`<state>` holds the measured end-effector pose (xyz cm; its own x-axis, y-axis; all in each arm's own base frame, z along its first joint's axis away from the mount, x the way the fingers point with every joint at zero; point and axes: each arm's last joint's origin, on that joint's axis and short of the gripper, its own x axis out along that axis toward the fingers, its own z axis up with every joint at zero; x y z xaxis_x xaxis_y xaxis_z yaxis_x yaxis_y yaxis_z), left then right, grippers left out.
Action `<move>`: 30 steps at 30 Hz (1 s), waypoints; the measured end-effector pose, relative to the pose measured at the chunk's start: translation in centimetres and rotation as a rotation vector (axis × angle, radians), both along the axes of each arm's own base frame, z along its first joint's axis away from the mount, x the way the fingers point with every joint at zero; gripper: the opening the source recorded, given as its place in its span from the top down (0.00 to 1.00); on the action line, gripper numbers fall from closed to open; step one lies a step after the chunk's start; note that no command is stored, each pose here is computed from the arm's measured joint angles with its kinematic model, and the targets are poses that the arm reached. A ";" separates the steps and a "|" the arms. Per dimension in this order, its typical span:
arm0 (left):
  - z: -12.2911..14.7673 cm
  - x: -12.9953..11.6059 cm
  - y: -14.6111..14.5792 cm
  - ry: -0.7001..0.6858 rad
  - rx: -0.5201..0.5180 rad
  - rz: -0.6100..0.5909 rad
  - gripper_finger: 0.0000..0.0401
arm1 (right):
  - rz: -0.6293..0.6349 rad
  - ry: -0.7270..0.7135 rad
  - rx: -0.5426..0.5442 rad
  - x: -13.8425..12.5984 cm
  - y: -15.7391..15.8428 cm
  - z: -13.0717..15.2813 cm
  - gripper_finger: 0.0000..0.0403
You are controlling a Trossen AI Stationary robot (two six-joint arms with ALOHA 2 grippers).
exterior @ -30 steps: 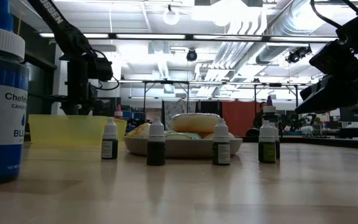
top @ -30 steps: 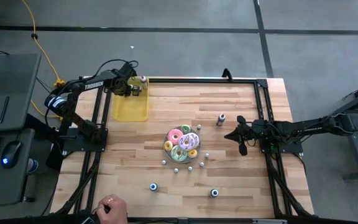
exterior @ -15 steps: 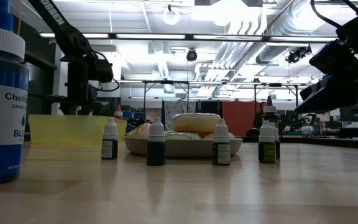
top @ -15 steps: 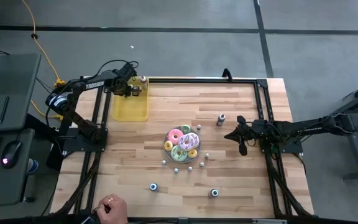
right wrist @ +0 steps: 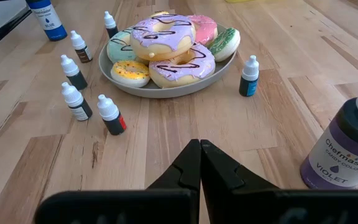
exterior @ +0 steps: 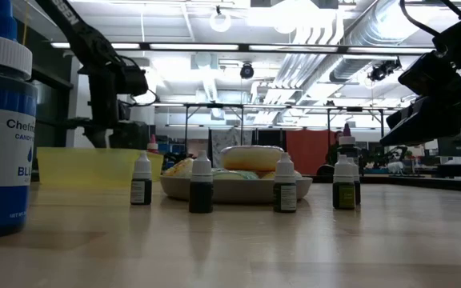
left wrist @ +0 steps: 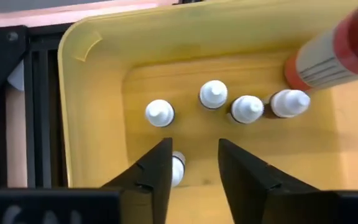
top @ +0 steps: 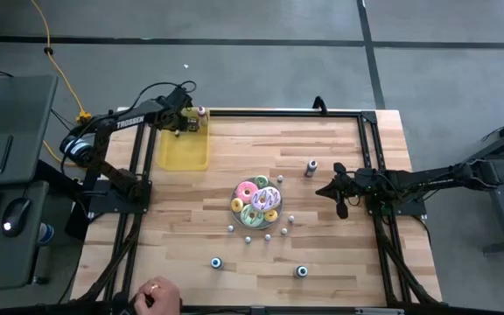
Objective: Pick & Place food coloring
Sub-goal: Put the small blue food coloring bottle into the yellow bin
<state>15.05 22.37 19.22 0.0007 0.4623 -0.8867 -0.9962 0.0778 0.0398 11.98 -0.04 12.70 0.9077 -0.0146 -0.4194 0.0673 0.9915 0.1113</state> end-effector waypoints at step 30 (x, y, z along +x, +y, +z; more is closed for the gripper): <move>16.4 4.0 -5.2 -0.288 0.408 -0.418 0.30 | 0.000 0.000 0.000 0.0 0.0 0.0 1.00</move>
<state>19.03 17.22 35.67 0.4648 0.6709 -0.5778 -0.8603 0.4964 -0.1156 11.98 -0.03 12.70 0.9076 -0.0146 -0.4197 0.0673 0.9915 0.1111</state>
